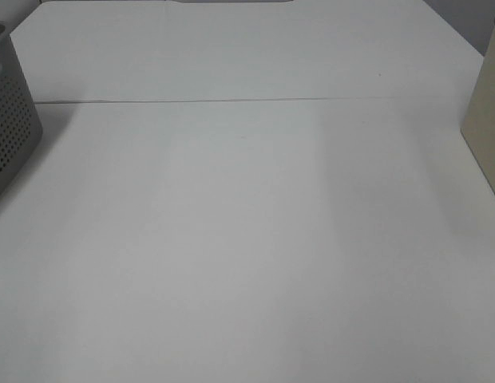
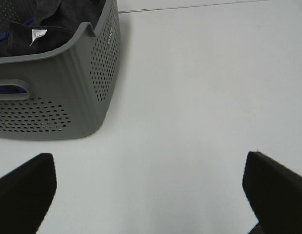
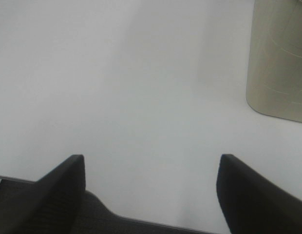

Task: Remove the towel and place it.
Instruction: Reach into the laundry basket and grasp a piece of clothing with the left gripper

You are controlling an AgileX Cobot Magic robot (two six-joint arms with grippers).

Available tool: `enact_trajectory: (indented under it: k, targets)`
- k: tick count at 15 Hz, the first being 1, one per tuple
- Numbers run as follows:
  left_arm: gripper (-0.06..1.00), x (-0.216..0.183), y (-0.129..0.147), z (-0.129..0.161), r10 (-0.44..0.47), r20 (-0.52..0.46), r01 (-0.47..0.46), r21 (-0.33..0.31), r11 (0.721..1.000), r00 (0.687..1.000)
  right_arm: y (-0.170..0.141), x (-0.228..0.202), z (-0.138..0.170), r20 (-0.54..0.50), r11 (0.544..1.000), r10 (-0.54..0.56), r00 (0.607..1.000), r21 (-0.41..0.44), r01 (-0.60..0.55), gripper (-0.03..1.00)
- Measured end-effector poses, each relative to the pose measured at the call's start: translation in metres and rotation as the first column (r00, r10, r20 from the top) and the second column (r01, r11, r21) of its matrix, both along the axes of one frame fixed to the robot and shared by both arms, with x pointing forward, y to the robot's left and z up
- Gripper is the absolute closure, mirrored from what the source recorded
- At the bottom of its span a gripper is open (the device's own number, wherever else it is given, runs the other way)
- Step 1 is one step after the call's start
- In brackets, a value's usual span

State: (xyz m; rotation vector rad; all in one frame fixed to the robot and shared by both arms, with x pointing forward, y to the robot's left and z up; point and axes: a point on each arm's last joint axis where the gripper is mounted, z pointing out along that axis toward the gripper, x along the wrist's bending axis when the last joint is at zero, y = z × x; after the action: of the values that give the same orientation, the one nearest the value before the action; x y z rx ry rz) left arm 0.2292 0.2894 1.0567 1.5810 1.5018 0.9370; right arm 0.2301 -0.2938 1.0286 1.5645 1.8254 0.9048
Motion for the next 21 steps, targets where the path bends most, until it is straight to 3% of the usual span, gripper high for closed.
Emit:
enact_trajectory:
  k: [21]
  targets:
    - [-0.04,0.0,0.0,0.0,0.0,0.0,0.0,0.0,1.0,1.0,0.0,0.0,0.0,0.0,1.0,0.0,1.0,0.0,0.0,0.24]
